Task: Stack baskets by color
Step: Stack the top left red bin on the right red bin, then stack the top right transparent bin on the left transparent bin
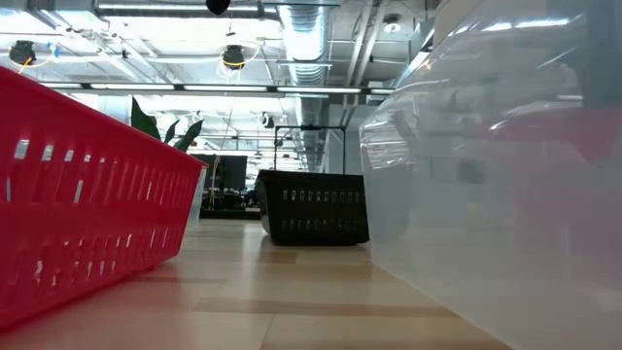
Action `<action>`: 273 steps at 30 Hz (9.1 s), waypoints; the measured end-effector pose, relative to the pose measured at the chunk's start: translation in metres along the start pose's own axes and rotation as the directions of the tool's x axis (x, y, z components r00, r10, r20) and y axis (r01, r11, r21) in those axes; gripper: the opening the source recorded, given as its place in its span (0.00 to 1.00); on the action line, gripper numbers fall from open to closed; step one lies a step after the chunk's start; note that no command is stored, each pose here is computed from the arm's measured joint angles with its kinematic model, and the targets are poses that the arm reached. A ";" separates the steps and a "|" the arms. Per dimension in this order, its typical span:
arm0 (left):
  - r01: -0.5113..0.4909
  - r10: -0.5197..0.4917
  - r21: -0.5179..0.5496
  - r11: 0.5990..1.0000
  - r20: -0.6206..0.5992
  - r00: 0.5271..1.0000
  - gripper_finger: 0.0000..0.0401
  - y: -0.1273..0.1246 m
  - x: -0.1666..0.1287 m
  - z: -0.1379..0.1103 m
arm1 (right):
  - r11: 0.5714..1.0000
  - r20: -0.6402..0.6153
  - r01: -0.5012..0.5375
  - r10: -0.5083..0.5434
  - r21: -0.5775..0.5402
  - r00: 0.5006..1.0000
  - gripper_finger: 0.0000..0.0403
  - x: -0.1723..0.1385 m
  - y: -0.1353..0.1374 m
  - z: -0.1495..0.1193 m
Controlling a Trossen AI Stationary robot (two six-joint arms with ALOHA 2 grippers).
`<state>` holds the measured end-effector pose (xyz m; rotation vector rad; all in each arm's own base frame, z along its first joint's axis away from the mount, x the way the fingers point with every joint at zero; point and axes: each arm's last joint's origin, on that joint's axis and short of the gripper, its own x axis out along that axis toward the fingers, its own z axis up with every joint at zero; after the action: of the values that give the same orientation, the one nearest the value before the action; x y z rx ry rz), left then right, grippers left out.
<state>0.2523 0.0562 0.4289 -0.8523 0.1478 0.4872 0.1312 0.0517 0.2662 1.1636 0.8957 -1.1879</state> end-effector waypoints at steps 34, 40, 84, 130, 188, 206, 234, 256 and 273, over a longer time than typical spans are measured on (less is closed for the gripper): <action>-0.005 0.005 -0.008 1.000 -0.006 1.000 0.46 -0.002 -0.001 -0.004 | 0.982 -0.031 -0.165 0.169 0.088 0.985 0.03 0.047 -0.016 -0.044; -0.007 0.007 -0.010 1.000 -0.005 1.000 0.46 -0.002 0.000 -0.004 | 0.986 -0.043 -0.141 0.145 0.085 0.989 0.04 0.052 -0.012 -0.051; -0.083 0.085 0.027 0.996 -0.095 0.992 0.46 -0.001 -0.004 -0.021 | 0.980 0.018 0.187 -0.186 -0.069 0.982 0.38 0.039 -0.026 -0.033; -0.161 0.215 0.199 0.967 -0.288 0.933 0.46 0.007 -0.013 -0.046 | 0.985 -0.067 -0.056 0.046 -0.163 0.997 0.30 0.101 0.050 0.004; -0.712 0.704 0.096 0.695 -0.292 0.648 0.46 0.134 0.044 -0.195 | 0.870 0.078 -0.213 0.275 -0.444 0.958 0.29 0.035 0.119 0.094; -0.592 0.580 0.045 0.804 -0.275 0.767 0.46 0.130 0.077 -0.194 | 0.869 0.078 -0.215 0.277 -0.445 0.958 0.29 0.035 0.119 0.093; -0.087 0.067 -0.223 0.971 -0.096 0.993 0.46 0.081 -0.037 -0.104 | 0.859 0.029 0.022 -0.008 -0.511 1.000 0.38 0.093 0.181 0.146; -0.076 0.106 -0.284 0.956 0.094 0.990 0.46 0.106 -0.106 -0.079 | 0.848 0.009 0.156 -0.176 -0.506 0.984 0.26 0.149 0.196 0.153; -0.099 0.143 -0.289 0.952 0.137 0.980 0.46 0.136 -0.157 -0.079 | 0.898 0.020 0.086 -0.086 -0.432 0.996 0.01 0.093 0.223 0.172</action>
<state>0.0557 0.0172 0.3335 -1.0827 -0.0155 0.7004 0.3572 -0.1403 0.2562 0.7677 1.1518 -0.9895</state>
